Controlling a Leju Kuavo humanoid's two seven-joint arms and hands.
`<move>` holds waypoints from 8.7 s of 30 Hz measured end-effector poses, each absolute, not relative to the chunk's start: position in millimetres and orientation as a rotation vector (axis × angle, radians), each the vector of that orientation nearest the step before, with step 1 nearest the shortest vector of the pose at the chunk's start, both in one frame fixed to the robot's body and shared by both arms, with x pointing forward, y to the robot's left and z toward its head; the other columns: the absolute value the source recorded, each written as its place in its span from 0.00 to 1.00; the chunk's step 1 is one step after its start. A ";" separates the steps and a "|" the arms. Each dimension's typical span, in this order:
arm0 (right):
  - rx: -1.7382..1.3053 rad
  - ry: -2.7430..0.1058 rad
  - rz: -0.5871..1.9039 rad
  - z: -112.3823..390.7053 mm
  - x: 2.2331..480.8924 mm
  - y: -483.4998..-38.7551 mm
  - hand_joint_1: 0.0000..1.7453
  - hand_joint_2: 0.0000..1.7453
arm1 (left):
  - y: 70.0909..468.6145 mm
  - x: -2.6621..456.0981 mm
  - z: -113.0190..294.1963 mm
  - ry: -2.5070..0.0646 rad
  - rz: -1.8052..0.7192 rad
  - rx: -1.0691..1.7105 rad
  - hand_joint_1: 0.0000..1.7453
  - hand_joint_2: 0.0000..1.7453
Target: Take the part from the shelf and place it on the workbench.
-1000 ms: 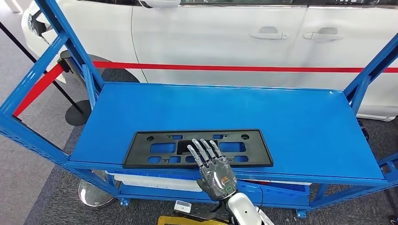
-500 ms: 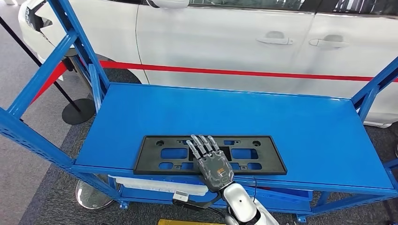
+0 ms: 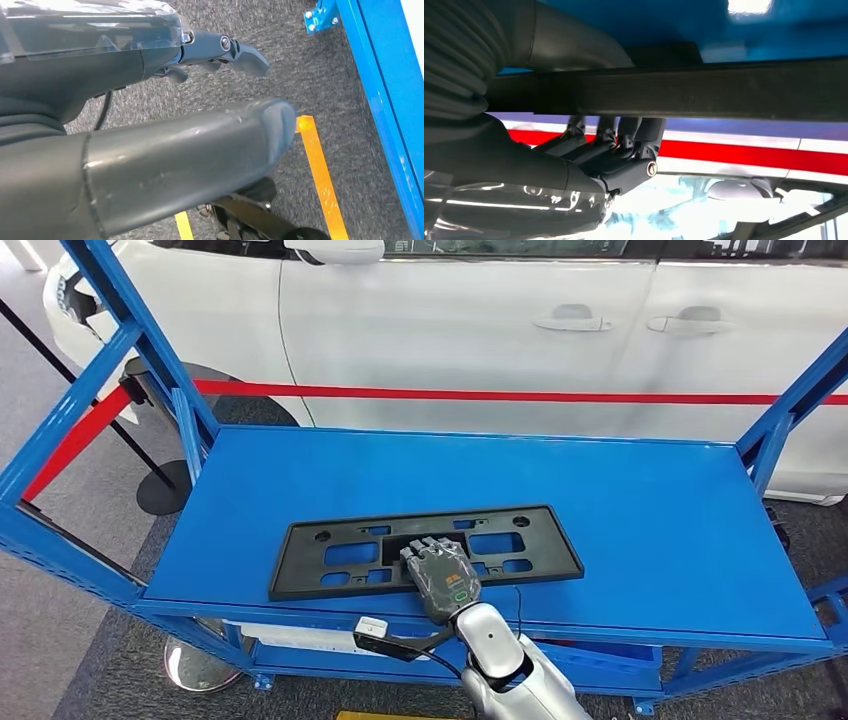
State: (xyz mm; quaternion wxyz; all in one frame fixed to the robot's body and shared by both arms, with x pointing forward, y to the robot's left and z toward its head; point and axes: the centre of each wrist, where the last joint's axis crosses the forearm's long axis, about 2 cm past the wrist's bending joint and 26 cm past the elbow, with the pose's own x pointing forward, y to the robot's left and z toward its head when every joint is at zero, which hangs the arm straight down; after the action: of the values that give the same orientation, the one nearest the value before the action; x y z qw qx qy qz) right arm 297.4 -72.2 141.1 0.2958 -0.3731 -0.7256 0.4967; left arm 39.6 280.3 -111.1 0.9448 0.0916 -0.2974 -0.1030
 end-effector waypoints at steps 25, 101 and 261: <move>-0.790 -2.165 0.941 170.9 275.1 -81.5 1.00 1.00 | 268.8 35.7 -111.1 -0.620 -0.183 0.159 0.00 0.00; 0.266 -2.292 -0.011 162.6 123.3 -166.2 1.00 1.00 | 251.4 29.1 -110.7 -0.545 -0.012 0.160 0.00 0.00; 0.317 -2.200 -0.099 154.4 117.4 -170.3 1.00 1.00 | 262.7 26.7 -111.8 -0.537 -0.031 0.135 0.00 0.00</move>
State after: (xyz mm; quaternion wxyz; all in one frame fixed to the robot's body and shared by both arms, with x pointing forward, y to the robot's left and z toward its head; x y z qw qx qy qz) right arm 117.4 -170.3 154.4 0.4426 0.1279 -0.8866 -0.0401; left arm 26.7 262.7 -111.8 0.9618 0.0666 -0.2651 -0.0152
